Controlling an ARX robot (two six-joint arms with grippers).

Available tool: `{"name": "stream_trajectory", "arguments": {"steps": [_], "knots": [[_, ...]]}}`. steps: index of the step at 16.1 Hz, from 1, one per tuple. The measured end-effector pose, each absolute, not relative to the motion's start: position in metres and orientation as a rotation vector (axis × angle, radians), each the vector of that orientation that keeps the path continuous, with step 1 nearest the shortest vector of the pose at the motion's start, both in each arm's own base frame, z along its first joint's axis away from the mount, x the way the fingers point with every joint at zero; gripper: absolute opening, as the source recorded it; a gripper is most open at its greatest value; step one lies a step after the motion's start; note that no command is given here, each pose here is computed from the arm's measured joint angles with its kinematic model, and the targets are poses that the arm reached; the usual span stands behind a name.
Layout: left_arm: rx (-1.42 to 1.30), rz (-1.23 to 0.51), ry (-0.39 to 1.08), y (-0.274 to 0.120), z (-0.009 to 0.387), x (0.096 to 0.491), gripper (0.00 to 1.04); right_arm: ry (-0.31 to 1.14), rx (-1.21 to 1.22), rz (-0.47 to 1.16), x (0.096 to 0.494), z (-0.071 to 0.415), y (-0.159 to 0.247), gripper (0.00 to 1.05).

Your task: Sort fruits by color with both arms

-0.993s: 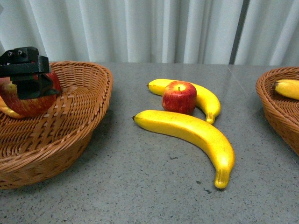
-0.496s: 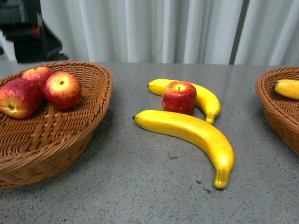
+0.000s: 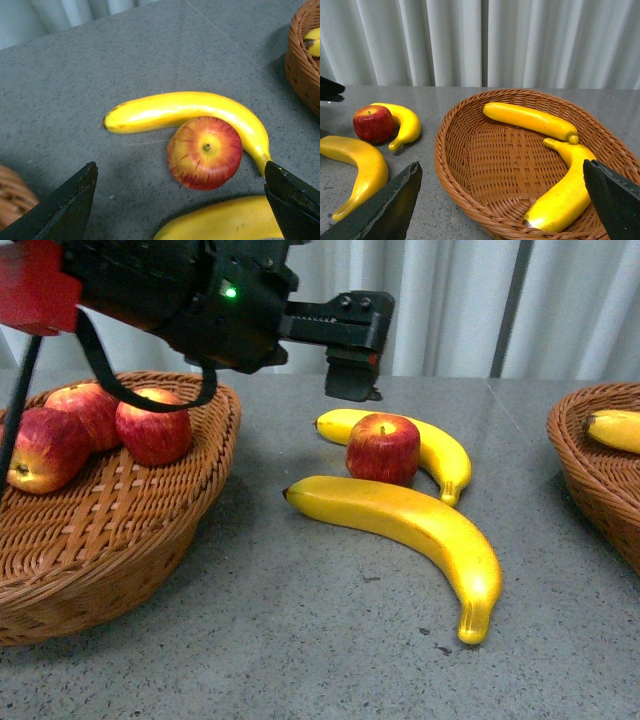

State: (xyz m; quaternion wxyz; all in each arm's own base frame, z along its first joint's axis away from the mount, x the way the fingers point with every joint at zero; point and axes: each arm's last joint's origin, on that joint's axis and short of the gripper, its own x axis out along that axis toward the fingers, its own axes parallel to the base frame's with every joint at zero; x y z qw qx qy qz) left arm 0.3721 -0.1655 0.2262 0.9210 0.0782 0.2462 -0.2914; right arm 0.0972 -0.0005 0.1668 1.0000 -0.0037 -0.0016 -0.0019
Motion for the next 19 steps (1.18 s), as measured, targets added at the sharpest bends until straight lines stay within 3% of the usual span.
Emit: {"name": "stream_trajectory", "arguments": {"steps": [1,4,16,17,19], "knots": [[0.213,-0.674,0.527,-0.189,0.211,0.388,0.98,-0.003,-0.007,-0.004,0.097,0.167,0.000,0.98],[0.268,-0.707,0.565,-0.204,0.188,0.404,0.98,-0.004,-0.007,-0.004,0.097,0.167,0.000,0.98],[0.312,-0.728,0.597,-0.216,0.161,0.421,0.98,-0.004,-0.007,-0.004,0.097,0.167,0.000,0.98],[0.313,-0.729,0.591,-0.218,0.161,0.422,0.94,-0.004,-0.007,-0.004,0.097,0.167,0.000,0.98],[0.317,-0.724,0.587,-0.219,0.161,0.422,0.75,-0.004,-0.007,-0.004,0.097,0.167,0.000,0.98]]}}
